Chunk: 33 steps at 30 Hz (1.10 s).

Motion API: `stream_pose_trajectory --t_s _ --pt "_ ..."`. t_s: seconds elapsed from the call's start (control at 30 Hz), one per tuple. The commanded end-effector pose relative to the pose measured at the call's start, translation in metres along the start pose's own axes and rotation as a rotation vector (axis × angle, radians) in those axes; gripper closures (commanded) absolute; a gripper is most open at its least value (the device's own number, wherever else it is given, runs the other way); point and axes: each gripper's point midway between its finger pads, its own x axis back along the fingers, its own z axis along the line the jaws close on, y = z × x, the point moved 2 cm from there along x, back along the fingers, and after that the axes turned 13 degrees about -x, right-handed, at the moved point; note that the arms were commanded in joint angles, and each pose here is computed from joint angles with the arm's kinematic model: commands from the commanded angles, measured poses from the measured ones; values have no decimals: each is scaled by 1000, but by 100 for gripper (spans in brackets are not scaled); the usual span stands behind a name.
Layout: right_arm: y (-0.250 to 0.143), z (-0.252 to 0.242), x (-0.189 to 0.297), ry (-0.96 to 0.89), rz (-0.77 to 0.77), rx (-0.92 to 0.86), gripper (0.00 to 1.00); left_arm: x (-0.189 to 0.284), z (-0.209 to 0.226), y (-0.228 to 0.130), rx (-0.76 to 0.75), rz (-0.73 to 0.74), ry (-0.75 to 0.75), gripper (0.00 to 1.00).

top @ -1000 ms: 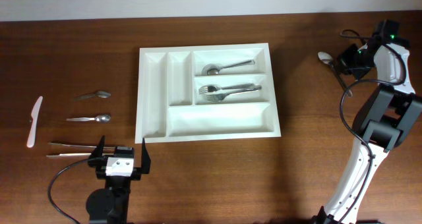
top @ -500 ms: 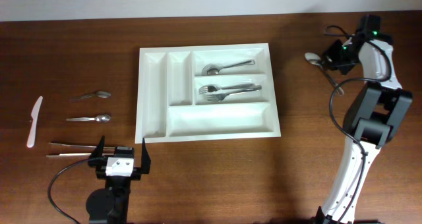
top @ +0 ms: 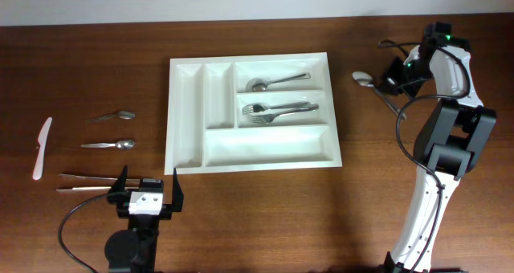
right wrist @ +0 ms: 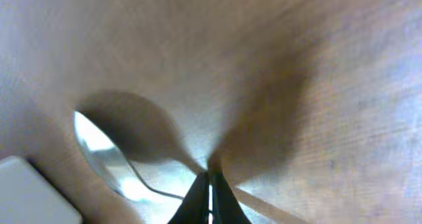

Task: Pack container
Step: 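Close the right gripper on the spoon and lift it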

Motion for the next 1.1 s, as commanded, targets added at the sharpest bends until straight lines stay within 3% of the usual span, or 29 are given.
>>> stream_pose_trajectory --t_s 0.0,0.33,0.6,0.83,0.97,1.07 --pt "-13 -21 -13 -86 64 54 96 0 0 -2 -12 2 6 1" --pt "-14 -14 -6 -62 71 83 96 0 0 -2 -12 2 6 1" --pt "6 25 43 29 -52 145 95 0 0 -2 -11 2 6 1" --pt "-20 34 103 -7 -36 455 81 0 0 -2 -11 2 6 1" --pt "-31 20 115 -90 -9 468 75 0 0 -2 -11 2 6 1" --pt "-32 22 115 -90 -9 471 64 0 0 -2 -11 2 6 1"
